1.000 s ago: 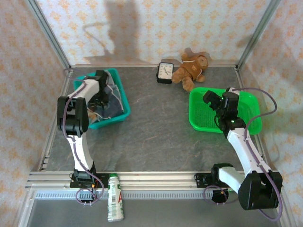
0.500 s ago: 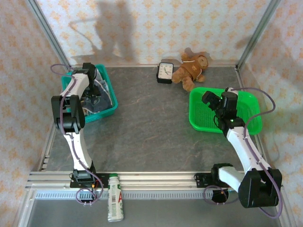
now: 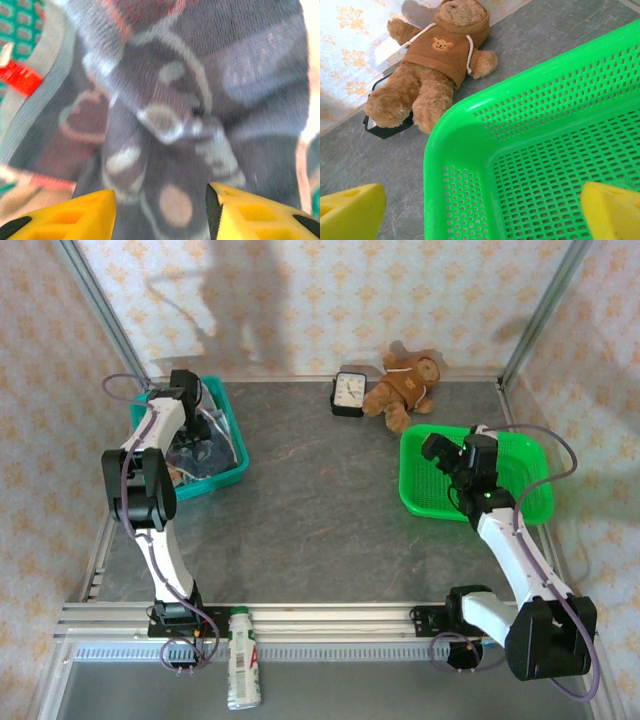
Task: Fold and stack the towels
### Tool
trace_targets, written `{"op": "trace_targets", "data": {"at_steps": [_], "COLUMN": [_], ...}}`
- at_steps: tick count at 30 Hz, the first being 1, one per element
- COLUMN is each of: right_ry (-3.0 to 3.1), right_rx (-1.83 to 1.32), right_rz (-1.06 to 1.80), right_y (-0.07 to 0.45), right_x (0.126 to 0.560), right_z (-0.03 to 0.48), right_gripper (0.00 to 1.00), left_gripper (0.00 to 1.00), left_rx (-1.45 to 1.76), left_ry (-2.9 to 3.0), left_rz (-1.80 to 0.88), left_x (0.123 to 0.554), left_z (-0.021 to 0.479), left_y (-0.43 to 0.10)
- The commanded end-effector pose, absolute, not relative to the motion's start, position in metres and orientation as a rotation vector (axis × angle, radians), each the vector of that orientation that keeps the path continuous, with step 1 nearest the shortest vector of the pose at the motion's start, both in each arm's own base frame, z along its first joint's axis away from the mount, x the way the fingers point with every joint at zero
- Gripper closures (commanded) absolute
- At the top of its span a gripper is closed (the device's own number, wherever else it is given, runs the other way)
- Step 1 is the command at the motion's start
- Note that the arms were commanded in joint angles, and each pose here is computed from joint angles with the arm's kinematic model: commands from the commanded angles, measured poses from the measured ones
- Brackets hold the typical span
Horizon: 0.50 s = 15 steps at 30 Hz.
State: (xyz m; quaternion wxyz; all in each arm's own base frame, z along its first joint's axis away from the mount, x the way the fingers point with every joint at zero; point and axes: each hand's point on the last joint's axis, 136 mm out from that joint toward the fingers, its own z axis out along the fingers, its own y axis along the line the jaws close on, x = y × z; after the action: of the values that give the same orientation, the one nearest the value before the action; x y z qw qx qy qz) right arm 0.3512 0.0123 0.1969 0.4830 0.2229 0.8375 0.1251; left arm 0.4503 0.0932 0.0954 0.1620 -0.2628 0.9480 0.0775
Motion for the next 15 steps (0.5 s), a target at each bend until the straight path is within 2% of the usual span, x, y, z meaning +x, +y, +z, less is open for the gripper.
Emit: {"op": "trace_targets", "data": {"at_steps": [1,6,9,10,11,15], "right_ry": [2.009,2.021,2.018,2.015,2.016,2.011], "right_rx": [0.528,0.525,0.527,0.525,0.525,0.522], "right_rz": [0.335,0.341,0.338,0.339,0.339,0.358], "right_y": [0.018,0.02,0.02,0.02,0.02,0.023], "right_x": [0.353,0.352,0.352,0.352,0.352,0.353], "right_z": [0.215,0.212,0.214,0.215,0.215,0.22], "right_gripper": [0.01,0.01,0.01,0.01,0.01,0.01], "left_gripper": [0.49,0.53,0.78,0.95,1.0,1.0], "left_rx": [-0.727,-0.733,-0.728,-0.724,-0.727,-0.739], "left_ry": [2.673,2.675,2.687,2.685,2.68,2.595], "left_rz": [0.272,0.317,0.326,0.333,0.341,0.326], "left_x": [0.472,0.486,0.484,0.482,0.48,0.472], "left_z": [0.099,0.096,0.092,0.093,0.094,0.128], "left_y": [0.108,0.116,0.116,0.117,0.117,0.117]}}
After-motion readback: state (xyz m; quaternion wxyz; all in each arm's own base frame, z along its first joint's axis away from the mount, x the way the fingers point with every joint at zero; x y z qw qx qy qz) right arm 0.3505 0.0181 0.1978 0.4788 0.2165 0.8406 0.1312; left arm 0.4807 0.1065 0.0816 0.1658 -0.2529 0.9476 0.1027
